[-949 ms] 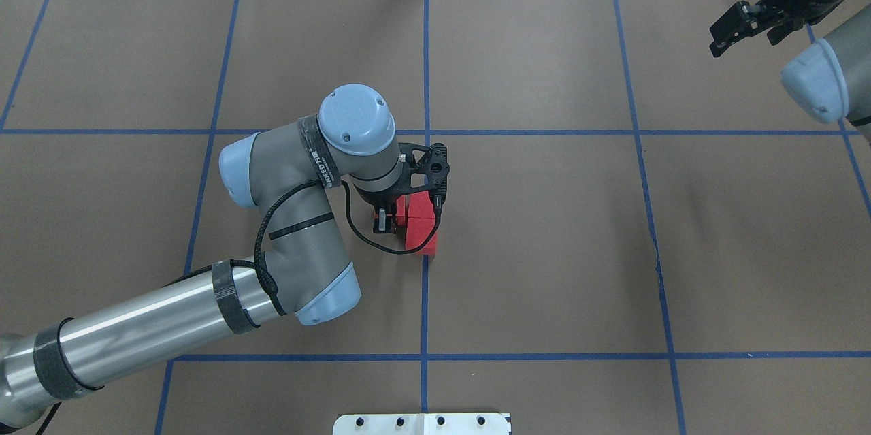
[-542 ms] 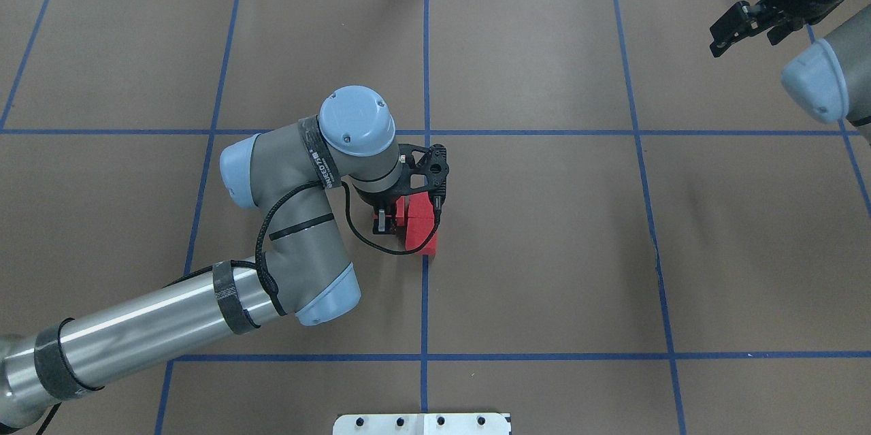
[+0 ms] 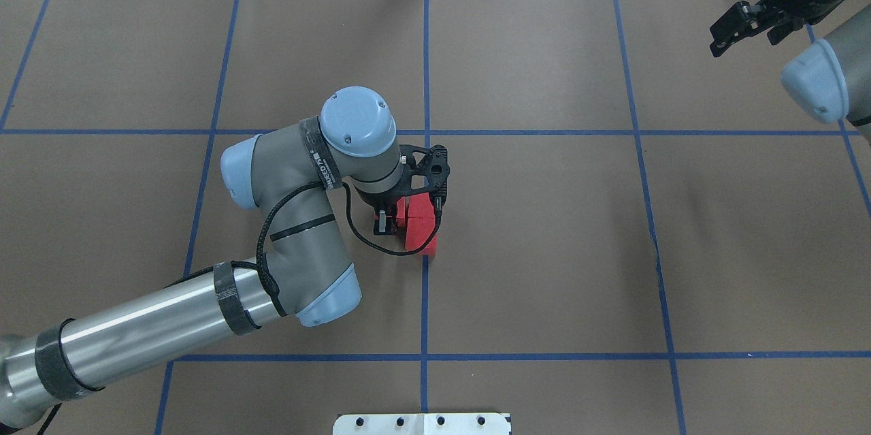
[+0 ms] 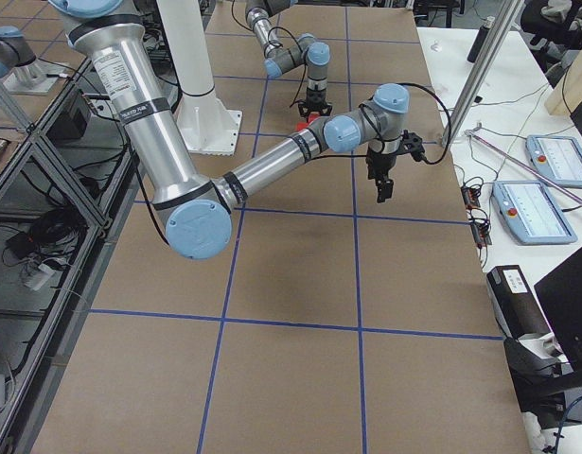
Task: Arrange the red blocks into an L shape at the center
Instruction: 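Hold the cube with the left gripper and adjust it against the pair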
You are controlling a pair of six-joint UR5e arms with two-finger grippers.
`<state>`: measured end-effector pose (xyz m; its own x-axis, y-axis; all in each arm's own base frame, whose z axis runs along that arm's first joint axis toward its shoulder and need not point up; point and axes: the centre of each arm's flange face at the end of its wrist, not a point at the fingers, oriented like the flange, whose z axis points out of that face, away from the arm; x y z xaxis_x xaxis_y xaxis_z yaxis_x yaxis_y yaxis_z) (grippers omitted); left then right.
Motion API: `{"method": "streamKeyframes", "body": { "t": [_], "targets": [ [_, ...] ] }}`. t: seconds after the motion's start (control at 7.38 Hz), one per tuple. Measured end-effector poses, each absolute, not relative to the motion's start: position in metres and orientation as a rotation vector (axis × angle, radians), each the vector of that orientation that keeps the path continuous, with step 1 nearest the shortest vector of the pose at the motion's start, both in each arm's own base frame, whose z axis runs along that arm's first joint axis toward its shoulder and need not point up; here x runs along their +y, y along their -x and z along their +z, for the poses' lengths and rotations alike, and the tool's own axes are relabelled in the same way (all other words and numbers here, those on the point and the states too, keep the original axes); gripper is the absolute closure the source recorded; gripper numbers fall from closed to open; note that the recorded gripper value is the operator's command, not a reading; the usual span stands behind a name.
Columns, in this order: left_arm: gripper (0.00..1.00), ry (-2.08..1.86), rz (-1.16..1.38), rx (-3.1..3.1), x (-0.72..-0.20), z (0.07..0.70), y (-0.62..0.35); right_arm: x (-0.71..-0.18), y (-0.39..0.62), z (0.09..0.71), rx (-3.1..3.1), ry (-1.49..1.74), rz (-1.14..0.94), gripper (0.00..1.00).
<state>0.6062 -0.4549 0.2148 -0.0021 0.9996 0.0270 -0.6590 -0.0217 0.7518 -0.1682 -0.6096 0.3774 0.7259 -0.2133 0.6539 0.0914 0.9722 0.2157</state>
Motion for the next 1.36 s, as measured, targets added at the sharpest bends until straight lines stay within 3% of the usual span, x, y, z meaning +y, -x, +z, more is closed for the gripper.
{"method": "streamKeyframes", "body": {
  "t": [0.27,0.54,0.68,1.08,1.36],
  "targets": [
    [0.86,-0.687,1.481,0.647,-0.455,0.215,-0.606,-0.61,0.168,0.377,-0.74,-0.174,-0.169,0.0],
    [0.8,-0.692,1.482,0.646,-0.455,0.214,-0.606,-0.61,0.168,0.377,-0.74,-0.174,-0.169,0.0],
    [0.7,-0.699,1.483,0.648,-0.455,0.214,-0.607,-0.61,0.168,0.378,-0.74,-0.173,-0.169,0.0],
    [0.61,-0.734,1.483,0.656,-0.458,0.218,-0.611,-0.61,0.168,0.378,-0.739,-0.172,-0.168,0.0],
    [0.49,-0.761,1.483,0.664,-0.461,0.225,-0.617,-0.61,0.168,0.378,-0.74,-0.171,-0.162,0.0]
  ]
}}
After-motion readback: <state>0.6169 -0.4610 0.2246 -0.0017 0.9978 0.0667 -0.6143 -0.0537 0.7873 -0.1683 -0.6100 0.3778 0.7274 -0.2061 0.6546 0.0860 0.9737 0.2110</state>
